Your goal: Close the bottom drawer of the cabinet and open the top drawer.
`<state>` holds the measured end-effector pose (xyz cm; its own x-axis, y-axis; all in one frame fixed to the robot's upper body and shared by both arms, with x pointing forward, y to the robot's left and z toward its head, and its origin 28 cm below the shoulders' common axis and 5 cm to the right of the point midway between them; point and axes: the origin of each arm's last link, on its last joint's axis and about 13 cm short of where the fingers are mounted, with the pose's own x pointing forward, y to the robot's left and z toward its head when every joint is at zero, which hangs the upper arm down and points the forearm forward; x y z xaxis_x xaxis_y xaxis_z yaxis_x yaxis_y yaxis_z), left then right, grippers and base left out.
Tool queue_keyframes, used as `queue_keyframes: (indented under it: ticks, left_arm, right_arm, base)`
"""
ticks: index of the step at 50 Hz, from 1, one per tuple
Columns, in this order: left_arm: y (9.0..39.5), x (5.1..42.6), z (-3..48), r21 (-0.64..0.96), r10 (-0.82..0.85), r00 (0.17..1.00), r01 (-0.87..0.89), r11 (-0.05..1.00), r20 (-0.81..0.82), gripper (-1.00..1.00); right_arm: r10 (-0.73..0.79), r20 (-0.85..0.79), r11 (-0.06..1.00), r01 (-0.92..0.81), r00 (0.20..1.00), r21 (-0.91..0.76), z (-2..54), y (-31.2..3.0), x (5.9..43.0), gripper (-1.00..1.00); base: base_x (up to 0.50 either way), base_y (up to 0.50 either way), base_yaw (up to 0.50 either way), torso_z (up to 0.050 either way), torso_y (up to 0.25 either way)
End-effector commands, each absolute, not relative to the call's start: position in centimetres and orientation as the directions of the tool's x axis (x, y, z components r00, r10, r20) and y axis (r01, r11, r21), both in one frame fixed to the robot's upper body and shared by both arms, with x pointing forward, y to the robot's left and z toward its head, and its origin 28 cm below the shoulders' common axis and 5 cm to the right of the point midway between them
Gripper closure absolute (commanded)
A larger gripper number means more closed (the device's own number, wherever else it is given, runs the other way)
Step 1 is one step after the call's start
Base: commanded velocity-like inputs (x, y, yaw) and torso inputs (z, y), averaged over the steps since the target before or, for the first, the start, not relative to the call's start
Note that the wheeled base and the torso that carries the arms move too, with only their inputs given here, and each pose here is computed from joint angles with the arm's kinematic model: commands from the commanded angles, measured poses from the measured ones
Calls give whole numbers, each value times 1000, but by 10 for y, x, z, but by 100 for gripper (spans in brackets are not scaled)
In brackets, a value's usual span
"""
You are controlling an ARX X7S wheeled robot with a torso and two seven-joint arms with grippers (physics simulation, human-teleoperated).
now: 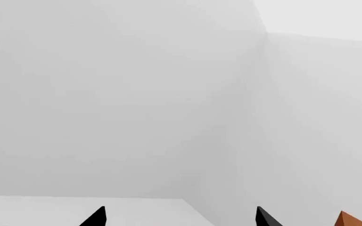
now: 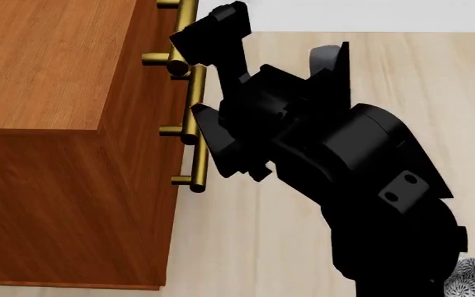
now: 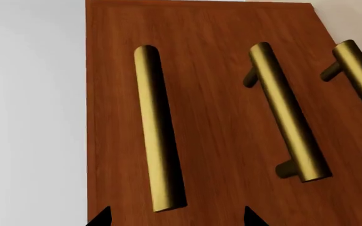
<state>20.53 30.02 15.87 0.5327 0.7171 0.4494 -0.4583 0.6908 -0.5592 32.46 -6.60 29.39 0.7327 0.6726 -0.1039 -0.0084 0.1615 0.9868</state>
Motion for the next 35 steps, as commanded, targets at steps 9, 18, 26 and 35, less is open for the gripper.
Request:
queue_keyframes:
  ticks: [9, 18, 26, 35]
  left_arm:
    - [300, 205, 163, -561, 714, 534, -453, 693, 453, -100]
    - [300, 205, 156, -561, 714, 534, -452, 694, 453, -100]
    - [300, 206, 163, -558, 712, 535, -452, 695, 454, -100]
    - [300, 206, 163, -558, 711, 539, -452, 696, 451, -100]
  right_arm:
    - [693, -106, 187, -35, 713, 982, 296, -53, 328, -100]
    - [676, -117, 200, -28, 727, 979, 292, -54, 331, -100]
    - [658, -122, 216, -31, 743, 976, 293, -56, 333, 100]
    - [648, -123, 231, -39, 752, 972, 295, -56, 332, 100]
  base:
    - [0, 0, 0, 0, 0]
    - [0, 0, 0, 0, 0]
    - [0, 0, 0, 0, 0]
    - [1, 0, 0, 0, 0]
